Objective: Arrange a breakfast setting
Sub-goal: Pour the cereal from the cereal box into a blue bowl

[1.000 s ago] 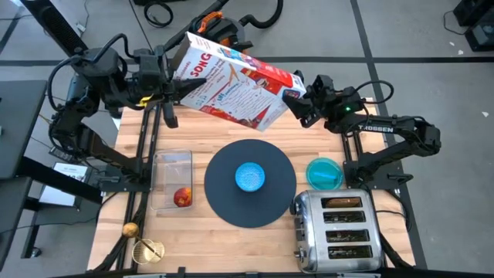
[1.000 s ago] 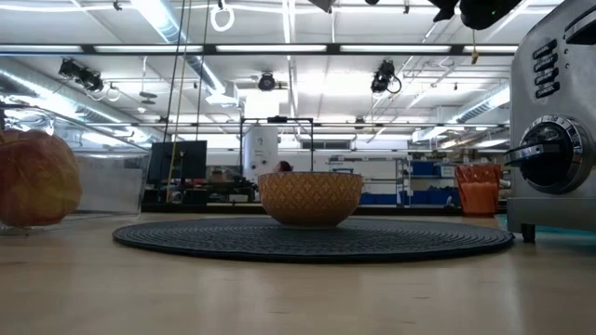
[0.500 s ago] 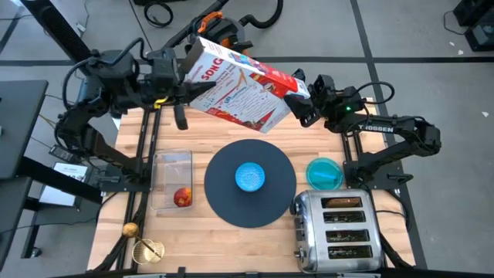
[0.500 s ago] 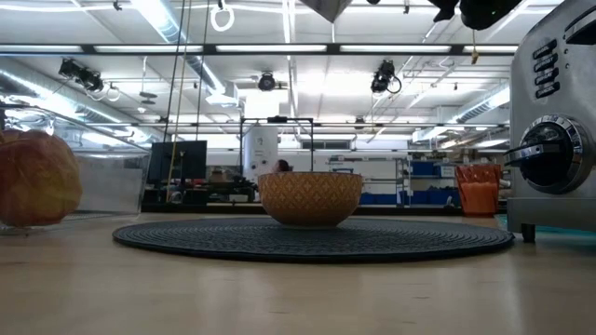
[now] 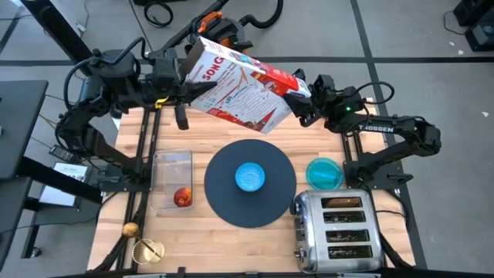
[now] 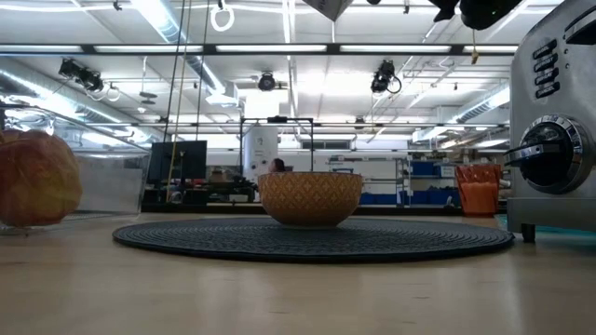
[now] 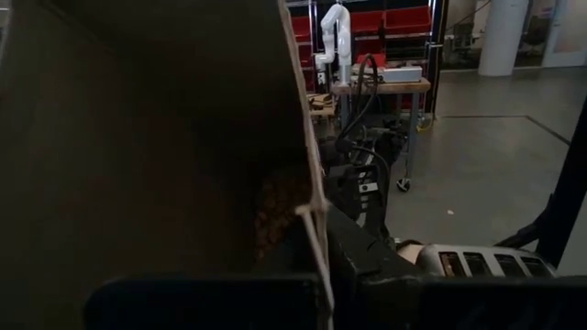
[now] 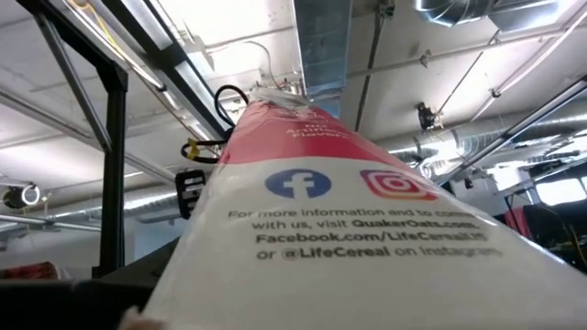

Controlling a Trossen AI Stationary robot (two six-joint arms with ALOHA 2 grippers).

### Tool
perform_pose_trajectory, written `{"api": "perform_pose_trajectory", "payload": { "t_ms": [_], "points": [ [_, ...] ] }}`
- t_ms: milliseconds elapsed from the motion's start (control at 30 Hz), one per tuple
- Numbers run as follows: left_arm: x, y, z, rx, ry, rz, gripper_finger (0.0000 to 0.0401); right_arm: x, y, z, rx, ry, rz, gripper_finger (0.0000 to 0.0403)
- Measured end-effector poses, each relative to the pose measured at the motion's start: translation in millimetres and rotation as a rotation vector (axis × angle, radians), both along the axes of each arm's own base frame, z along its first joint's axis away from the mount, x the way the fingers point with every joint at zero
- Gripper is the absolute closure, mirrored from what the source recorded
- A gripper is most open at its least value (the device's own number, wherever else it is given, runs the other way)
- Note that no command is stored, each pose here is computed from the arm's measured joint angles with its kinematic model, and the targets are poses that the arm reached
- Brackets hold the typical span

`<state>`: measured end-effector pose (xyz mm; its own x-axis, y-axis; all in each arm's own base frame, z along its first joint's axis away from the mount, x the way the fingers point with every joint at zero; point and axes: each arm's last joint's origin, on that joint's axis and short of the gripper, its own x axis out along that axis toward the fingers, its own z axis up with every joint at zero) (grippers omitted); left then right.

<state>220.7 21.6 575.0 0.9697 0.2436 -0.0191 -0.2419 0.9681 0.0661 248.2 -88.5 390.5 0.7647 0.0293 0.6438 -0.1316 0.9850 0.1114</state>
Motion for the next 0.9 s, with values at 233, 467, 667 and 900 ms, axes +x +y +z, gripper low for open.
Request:
{"api": "perform_pose_trajectory", "payload": {
  "t_ms": [233, 467, 667, 900],
  "points": [
    [1, 0, -1, 0.001, 0.009, 0.005, 0.0375, 0, 0, 0, -0.008, 0.001, -0.012, 0.0167],
    [-22, -2, 5, 0.002, -0.012, 0.004, 0.0303, -3, -3, 1, -0.036, 0.006, -0.007, 0.0167],
    [-76, -7, 16, 0.009, -0.052, -0.003, 0.0239, -13, -3, 3, -0.053, 0.020, 0.083, 0.0168],
    [-124, -10, 10, -0.093, -0.013, 0.002, 0.0239, -34, -3, -9, -0.011, 0.107, 0.113, 0.0169]
  ]
}}
